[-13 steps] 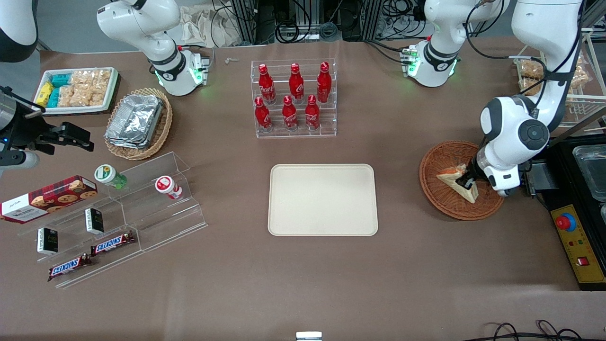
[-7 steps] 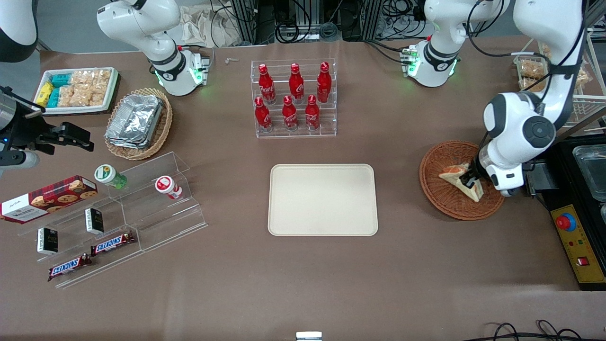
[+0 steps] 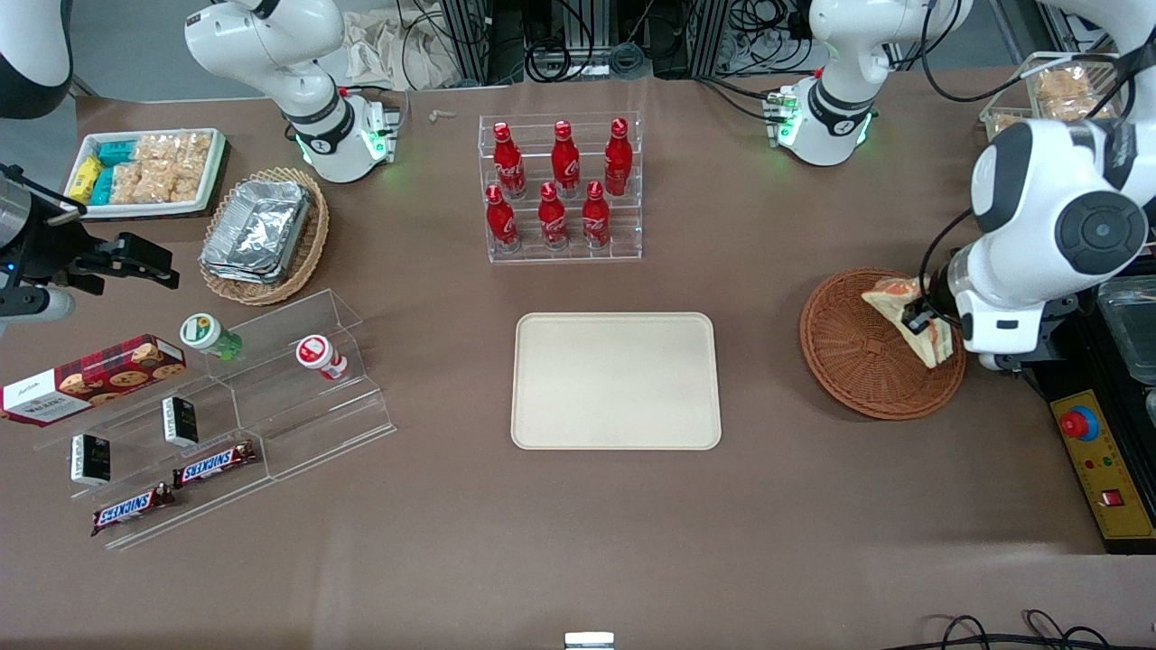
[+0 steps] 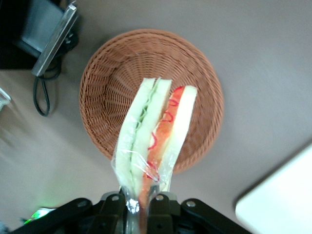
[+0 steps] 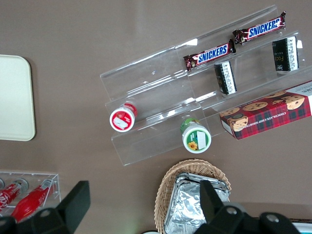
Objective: Place sandwich from basket to tray
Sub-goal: 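Lift the sandwich out of the basket toward the cream tray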
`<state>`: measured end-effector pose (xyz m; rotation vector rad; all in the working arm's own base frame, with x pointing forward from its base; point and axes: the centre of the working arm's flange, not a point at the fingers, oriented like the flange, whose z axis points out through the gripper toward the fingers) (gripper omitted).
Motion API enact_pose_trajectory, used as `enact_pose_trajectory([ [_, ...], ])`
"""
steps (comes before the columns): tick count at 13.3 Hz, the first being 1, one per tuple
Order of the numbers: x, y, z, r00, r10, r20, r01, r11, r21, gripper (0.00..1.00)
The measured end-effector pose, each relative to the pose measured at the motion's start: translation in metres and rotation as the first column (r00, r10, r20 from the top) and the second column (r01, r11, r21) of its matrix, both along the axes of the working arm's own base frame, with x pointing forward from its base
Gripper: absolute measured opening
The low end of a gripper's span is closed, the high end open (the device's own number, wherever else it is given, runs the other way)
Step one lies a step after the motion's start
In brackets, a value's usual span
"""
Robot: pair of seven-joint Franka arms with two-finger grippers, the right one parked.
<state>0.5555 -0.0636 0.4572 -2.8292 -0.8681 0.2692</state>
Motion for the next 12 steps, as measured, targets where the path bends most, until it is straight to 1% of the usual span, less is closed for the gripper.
enact_pose_trajectory([
  [2,0.001,-0.026,0.027,0.988,-0.152,-0.014,0.152,0.988,-0.031,0.16],
  [5,-0.008,-0.09,0.032,0.951,-0.308,-0.009,0.307,0.95,-0.056,0.16],
  [6,-0.011,-0.115,0.026,0.936,-0.352,0.0,0.351,0.934,-0.067,0.16],
  [7,-0.012,-0.138,0.018,0.922,-0.388,0.017,0.388,0.918,-0.08,0.16],
  [9,-0.011,-0.179,-0.012,0.899,-0.437,0.037,0.438,0.892,-0.117,0.16],
  [12,-0.004,-0.227,-0.072,0.883,-0.464,0.07,0.469,0.866,-0.177,0.16],
])
